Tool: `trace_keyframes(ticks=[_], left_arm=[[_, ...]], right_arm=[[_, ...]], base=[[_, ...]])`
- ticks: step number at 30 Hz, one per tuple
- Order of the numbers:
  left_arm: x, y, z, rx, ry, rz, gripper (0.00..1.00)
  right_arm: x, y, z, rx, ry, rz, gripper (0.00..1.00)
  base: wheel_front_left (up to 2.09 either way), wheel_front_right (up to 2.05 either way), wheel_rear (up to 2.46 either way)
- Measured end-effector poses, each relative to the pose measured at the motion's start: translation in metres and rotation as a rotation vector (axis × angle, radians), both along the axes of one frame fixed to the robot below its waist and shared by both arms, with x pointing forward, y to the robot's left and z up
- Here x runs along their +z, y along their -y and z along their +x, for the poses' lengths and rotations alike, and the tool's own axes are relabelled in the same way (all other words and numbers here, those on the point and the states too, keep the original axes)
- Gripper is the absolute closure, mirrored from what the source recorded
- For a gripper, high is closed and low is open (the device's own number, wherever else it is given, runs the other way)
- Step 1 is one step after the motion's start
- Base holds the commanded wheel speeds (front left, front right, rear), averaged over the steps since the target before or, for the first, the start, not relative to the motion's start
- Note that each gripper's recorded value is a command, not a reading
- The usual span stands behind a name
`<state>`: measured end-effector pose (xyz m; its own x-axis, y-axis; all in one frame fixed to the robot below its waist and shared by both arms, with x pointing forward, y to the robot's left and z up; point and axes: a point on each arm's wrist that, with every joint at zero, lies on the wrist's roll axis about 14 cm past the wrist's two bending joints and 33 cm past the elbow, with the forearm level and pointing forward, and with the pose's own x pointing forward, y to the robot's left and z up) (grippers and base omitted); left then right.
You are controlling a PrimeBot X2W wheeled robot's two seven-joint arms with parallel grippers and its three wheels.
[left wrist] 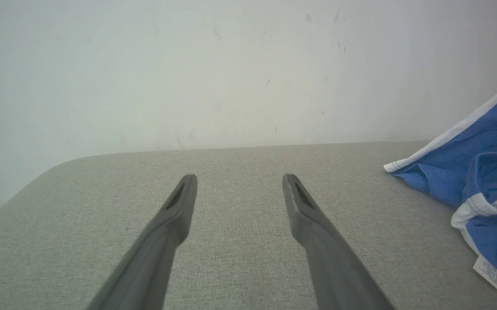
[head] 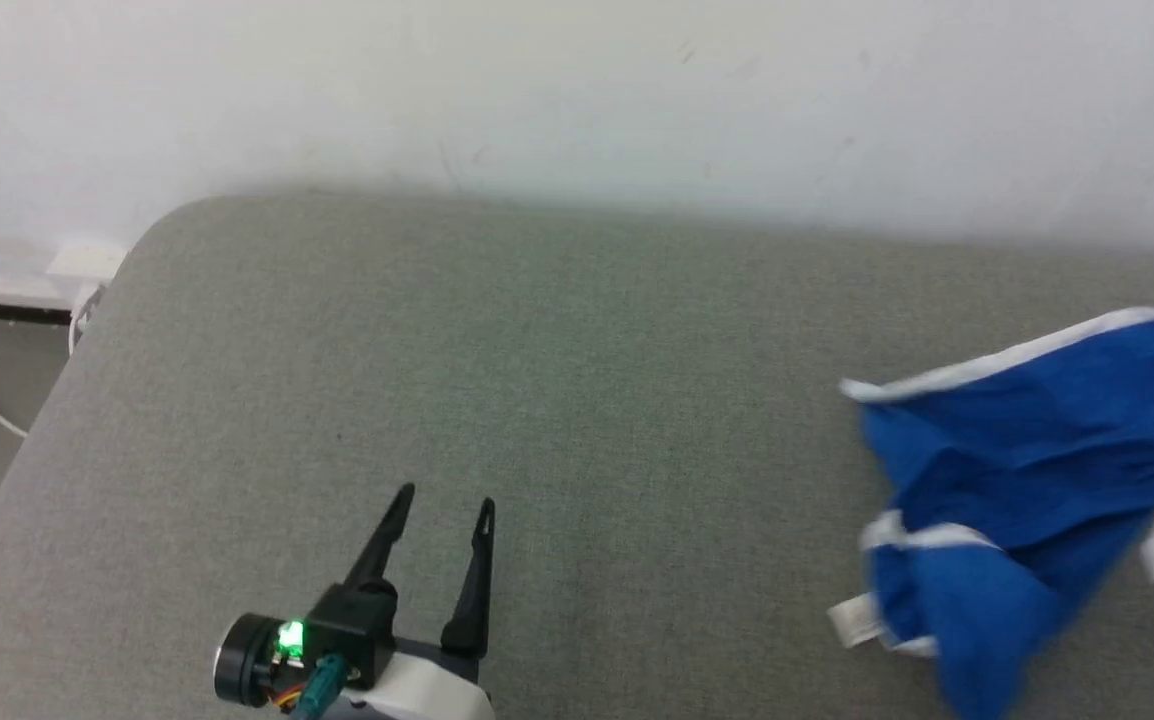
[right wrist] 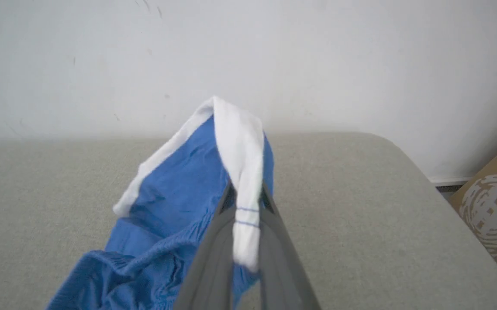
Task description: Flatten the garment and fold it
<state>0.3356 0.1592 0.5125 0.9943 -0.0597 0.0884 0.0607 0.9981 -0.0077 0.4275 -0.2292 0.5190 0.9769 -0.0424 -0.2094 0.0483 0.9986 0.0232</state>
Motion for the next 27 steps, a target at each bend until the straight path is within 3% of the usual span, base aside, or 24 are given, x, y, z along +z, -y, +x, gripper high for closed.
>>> trace_keyframes(ticks=[6, 10, 16, 21, 27], left_arm=[[0.002, 0.011, -0.004, -0.037, 0.011, -0.004, 0.00], [0.005, 0.009, -0.005, -0.033, 0.020, -0.007, 0.00], [-0.001, 0.009, -0.006, -0.022, 0.002, -0.021, 0.00], [-0.012, 0.015, -0.003, -0.037, -0.034, -0.030, 0.00], [-0.016, 0.013, 0.004, -0.021, -0.053, -0.044, 0.00]], right_arm=[[0.093, 0.059, 0.004, -0.147, 0.202, -0.104, 1.00], [0.119, 0.033, 0.012, -0.080, 0.252, -0.124, 1.00], [0.085, -0.087, 0.022, 0.232, 0.148, -0.011, 1.00], [0.026, -0.186, 0.009, 0.515, -0.033, 0.061, 1.00], [-0.033, -0.264, -0.009, 0.742, -0.194, 0.078, 1.00]], base=[[0.00, 0.00, 0.00], [0.00, 0.00, 0.00], [0.00, 0.00, 0.00], [0.00, 0.00, 0.00], [0.00, 0.00, 0.00]])
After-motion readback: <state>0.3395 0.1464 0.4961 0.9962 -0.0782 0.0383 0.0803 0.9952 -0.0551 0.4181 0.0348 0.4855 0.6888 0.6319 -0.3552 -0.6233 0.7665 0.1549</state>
